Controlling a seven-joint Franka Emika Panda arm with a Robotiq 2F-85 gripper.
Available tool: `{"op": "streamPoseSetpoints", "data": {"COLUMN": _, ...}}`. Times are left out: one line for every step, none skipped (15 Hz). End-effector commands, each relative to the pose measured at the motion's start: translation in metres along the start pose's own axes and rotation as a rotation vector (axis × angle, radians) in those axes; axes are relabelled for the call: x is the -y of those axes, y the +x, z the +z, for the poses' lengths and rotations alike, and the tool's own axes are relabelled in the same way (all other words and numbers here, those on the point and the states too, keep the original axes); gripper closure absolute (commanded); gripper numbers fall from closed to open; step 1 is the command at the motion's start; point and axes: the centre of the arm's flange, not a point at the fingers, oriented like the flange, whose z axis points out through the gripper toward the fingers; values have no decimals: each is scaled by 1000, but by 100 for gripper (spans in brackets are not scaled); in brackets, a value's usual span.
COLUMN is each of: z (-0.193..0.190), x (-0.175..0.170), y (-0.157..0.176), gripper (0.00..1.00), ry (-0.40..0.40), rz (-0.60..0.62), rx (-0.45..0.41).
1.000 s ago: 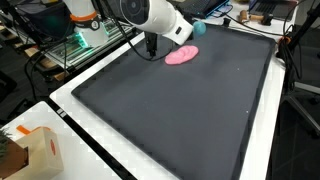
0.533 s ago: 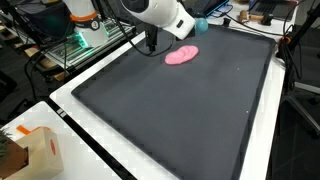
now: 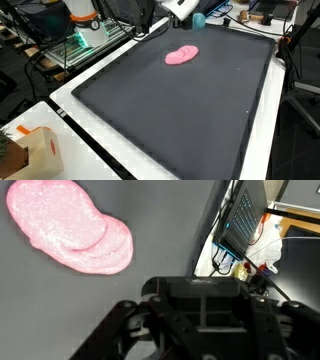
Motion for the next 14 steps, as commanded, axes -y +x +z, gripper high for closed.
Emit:
{"op": "streamPoseSetpoints", "data": {"z": -14, "x": 30, "y": 6, "gripper": 65, "ry": -109, "rz": 57, "rx": 65}}
{"op": "streamPoseSetpoints", "data": {"z": -17, "x": 36, "y": 9, "gripper": 65, "ry": -138, "rz": 70, "rx": 81}}
{"op": "streamPoseSetpoints", "data": {"z": -19, "x": 43, "y": 12, "gripper": 65, "ry": -173, "rz": 84, "rx": 99}}
{"op": "streamPoseSetpoints", "data": {"z": -21, "x": 49, "y": 15, "gripper": 65, "ry": -205, "rz": 95, "rx": 115}}
{"op": "streamPoseSetpoints", "data": {"z": -22, "x": 55, "y": 18, "gripper": 65, "ry": -244, "rz": 106, "rx": 135}}
{"op": "streamPoseSetpoints", "data": {"z": -23, "x": 60, "y": 20, "gripper": 65, "ry": -276, "rz": 115, "rx": 152}}
{"op": "streamPoseSetpoints", "data": {"z": -23, "x": 66, "y": 22, "gripper": 65, "ry": -313, "rz": 124, "rx": 174}}
{"op": "streamPoseSetpoints", "data": {"z": -23, "x": 71, "y": 24, "gripper": 65, "ry": -349, "rz": 135, "rx": 193}}
{"op": "streamPoseSetpoints", "data": {"z": -23, "x": 75, "y": 26, "gripper": 65, "ry": -379, "rz": 142, "rx": 214}}
{"op": "streamPoseSetpoints", "data": {"z": -23, "x": 80, "y": 28, "gripper": 65, "ry": -410, "rz": 150, "rx": 229}}
{"op": "streamPoseSetpoints", "data": {"z": -22, "x": 84, "y": 29, "gripper": 65, "ry": -438, "rz": 156, "rx": 241}}
{"op": "streamPoseSetpoints", "data": {"z": -22, "x": 88, "y": 31, "gripper": 65, "ry": -463, "rz": 160, "rx": 251}}
{"op": "streamPoseSetpoints", "data": {"z": -22, "x": 91, "y": 32, "gripper": 65, "ry": -486, "rz": 162, "rx": 257}}
{"op": "streamPoseSetpoints", "data": {"z": -22, "x": 95, "y": 33, "gripper": 65, "ry": -508, "rz": 164, "rx": 262}}
